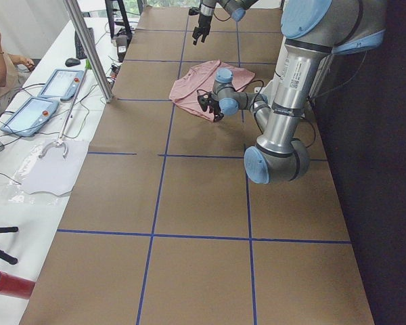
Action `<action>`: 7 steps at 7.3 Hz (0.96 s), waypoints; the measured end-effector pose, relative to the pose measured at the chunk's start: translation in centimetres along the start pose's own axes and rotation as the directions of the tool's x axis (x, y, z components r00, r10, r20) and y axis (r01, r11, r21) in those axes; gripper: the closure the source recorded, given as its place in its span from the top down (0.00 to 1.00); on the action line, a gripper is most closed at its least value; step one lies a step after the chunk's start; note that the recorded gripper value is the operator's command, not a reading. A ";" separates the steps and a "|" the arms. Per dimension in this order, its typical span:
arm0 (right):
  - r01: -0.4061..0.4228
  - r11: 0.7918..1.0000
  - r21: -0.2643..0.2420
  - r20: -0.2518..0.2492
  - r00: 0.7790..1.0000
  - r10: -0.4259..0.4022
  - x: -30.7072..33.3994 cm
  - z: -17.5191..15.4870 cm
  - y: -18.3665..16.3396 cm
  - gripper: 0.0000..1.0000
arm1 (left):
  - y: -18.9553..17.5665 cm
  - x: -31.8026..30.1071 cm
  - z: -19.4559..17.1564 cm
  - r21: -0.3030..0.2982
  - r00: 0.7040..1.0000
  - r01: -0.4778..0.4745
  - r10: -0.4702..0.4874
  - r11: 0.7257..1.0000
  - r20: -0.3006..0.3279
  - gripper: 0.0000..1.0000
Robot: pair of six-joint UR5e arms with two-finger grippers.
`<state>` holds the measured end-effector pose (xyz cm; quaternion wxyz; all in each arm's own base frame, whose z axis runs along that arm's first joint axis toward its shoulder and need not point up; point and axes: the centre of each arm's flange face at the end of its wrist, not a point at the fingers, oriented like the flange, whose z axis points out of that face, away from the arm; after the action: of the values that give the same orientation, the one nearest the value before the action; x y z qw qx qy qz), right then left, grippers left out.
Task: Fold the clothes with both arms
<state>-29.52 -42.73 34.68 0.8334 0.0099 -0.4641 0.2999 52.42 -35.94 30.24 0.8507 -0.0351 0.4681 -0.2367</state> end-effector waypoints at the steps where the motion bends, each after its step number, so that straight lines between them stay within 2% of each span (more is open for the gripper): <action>1: 0.001 1.000 -0.001 0.000 1.000 -0.001 -0.1 0.0 0.0 1.00 | 0.1 0.1 0.4 0.006 1.000 0.001 -0.001 1.000 0.020 0.52; 3: 0.002 1.000 -0.003 0.003 1.000 -0.002 -0.4 0.1 0.1 1.00 | 0.1 0.1 1.0 0.011 0.999 0.001 -0.001 1.000 0.042 0.45; 5: 0.001 1.000 -0.005 0.001 1.000 -0.001 -0.5 0.3 0.0 1.00 | 0.2 0.2 1.5 0.012 0.999 0.000 -0.001 1.000 0.054 0.00; 7: 0.000 1.000 -0.005 -0.004 1.000 0.000 -0.5 0.6 0.0 1.00 | 0.3 0.3 1.6 0.011 0.998 -0.002 0.002 1.000 0.056 0.00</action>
<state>-30.15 -43.16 34.68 0.8343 0.0072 -0.4634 0.2986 53.91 -36.07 30.84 0.8639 -0.0365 0.4426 -0.2375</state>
